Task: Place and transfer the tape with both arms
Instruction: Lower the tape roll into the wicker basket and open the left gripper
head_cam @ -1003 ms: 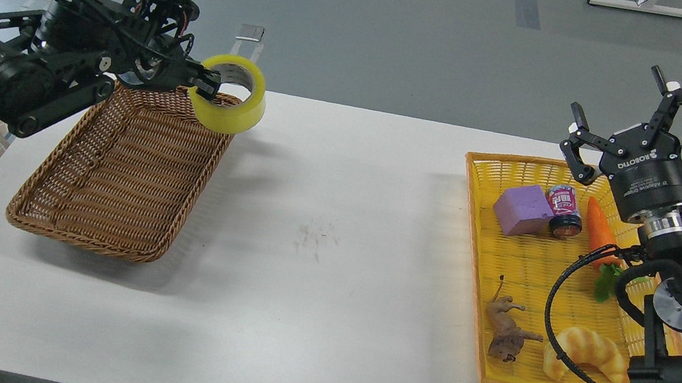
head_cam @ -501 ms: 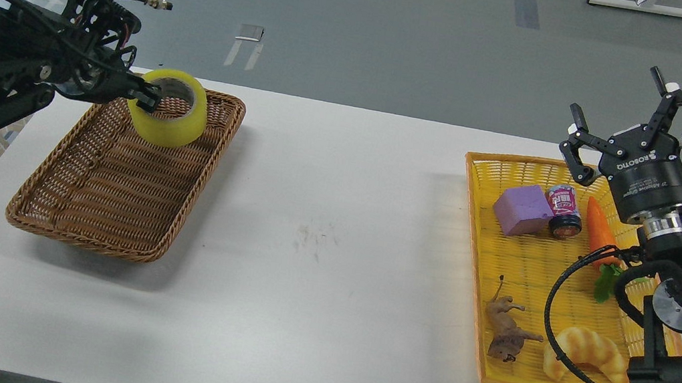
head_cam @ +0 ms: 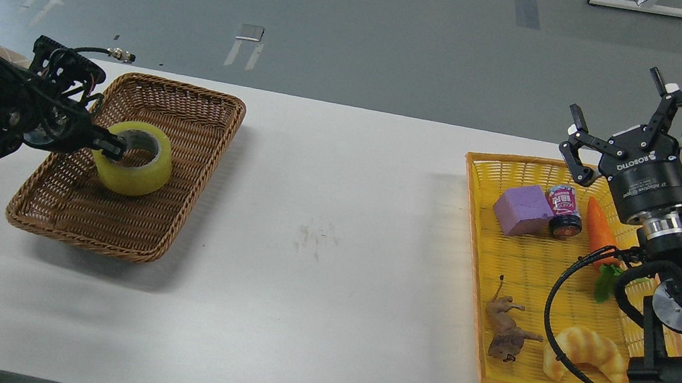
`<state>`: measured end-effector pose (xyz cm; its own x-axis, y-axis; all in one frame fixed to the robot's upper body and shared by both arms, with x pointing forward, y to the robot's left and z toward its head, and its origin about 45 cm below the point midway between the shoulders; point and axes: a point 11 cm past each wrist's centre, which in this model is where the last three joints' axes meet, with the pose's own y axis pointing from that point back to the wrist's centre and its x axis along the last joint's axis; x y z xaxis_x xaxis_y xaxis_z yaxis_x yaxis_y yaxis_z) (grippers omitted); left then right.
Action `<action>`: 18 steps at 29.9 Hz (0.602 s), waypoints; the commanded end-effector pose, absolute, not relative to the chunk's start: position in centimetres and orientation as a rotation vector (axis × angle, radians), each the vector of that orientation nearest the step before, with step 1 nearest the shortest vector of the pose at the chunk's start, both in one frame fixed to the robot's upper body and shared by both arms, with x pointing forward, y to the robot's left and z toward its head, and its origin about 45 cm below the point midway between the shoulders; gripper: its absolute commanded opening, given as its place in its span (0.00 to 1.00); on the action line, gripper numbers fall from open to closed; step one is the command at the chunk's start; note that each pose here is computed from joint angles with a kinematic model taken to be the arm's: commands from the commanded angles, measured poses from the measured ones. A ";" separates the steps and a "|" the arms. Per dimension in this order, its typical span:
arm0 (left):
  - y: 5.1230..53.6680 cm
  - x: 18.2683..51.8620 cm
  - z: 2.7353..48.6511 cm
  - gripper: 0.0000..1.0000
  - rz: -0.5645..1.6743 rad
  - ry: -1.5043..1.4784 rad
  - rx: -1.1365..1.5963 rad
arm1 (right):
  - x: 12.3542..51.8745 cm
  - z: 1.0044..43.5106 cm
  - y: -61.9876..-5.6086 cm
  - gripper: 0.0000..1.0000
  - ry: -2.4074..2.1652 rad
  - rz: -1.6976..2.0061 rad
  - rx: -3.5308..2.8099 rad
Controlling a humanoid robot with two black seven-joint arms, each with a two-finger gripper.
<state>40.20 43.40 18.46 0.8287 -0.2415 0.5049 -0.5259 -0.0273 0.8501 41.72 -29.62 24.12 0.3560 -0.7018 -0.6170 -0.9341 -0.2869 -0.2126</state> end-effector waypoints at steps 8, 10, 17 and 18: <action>43.5 40.1 18.2 0.49 0.300 -0.582 1.586 | 41.7 24.1 -29.6 1.00 1.416 0.558 -2.079; 43.3 40.2 18.3 0.63 0.329 -0.564 1.558 | 41.7 24.1 -29.6 1.00 1.416 0.557 -2.077; 43.9 40.3 19.4 0.72 0.388 -0.540 1.531 | 41.7 24.1 -29.6 1.00 1.416 0.558 -2.079; 43.8 40.5 19.8 0.73 0.397 -0.543 1.520 | 41.7 24.1 -29.6 1.00 1.416 0.558 -2.079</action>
<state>40.21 43.83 18.96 0.8302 -0.1058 0.5473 -0.5493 0.0124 0.8356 41.72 -29.62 24.12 0.3560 -0.7018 -0.6170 -0.9341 -0.2870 -0.2125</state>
